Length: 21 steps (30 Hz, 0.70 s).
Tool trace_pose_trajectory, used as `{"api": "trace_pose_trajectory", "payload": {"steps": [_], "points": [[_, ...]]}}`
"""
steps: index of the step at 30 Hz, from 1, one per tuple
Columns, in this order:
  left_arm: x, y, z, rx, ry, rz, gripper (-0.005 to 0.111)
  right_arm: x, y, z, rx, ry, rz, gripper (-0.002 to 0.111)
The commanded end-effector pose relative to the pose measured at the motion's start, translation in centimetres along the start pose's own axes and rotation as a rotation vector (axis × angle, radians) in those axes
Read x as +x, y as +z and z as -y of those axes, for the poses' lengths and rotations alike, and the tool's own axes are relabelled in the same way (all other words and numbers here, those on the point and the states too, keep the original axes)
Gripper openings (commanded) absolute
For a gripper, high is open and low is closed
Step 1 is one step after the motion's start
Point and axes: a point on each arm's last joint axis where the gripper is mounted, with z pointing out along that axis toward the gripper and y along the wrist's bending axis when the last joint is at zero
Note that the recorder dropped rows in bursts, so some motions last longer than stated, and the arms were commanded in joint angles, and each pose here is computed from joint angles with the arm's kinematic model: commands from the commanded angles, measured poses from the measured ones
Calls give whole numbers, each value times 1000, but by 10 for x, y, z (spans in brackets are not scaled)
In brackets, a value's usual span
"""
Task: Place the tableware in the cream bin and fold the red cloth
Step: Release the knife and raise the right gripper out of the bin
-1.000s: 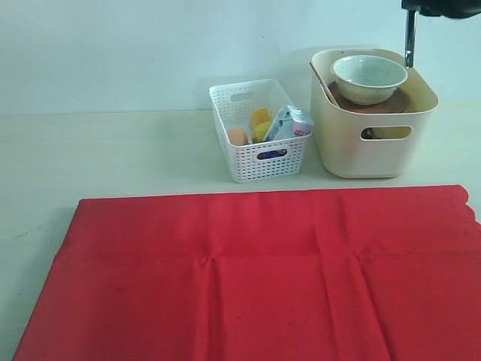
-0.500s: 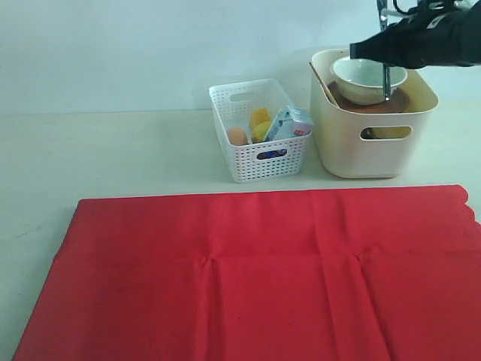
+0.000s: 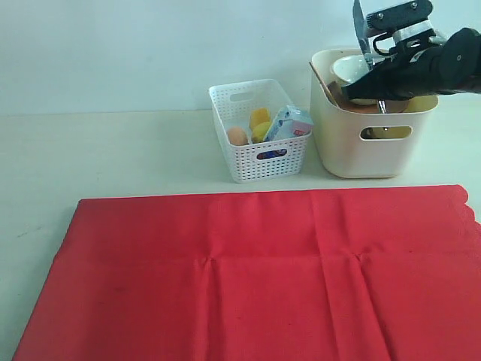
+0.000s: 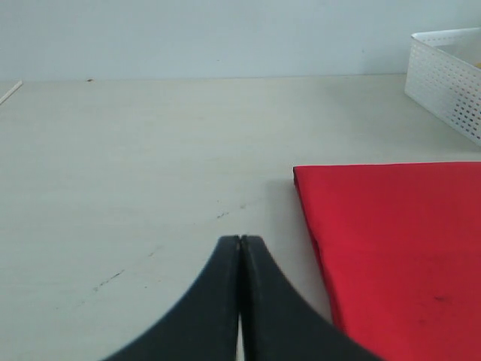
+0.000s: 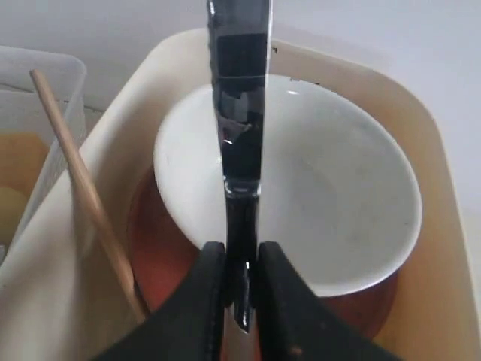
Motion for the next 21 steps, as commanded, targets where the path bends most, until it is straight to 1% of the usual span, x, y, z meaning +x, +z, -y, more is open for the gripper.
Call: {"api": "trace_pose_trajectory", "payload": {"steps": [1,2,6,8,10,16,21], "points": [[0,0,0,-2,0,11,0,3,0,1,-12,-76,-34,7],[0,0,0,-2,0,11,0,3,0,1,-15,-78,-40,10],[0,0,0,-2,0,11,0,7,-1,-1,-34,-78,-78,28],[0,0,0,-2,0,11,0,8,-1,-1,-39,-77,-89,36],[0,0,0,-2,0,11,0,9,-1,-2,-45,-77,-101,41],[0,0,0,-2,0,11,0,-2,-18,-1,-66,-72,-115,42],[0,0,0,-2,0,11,0,-20,-46,1,-85,-71,-111,42]]}}
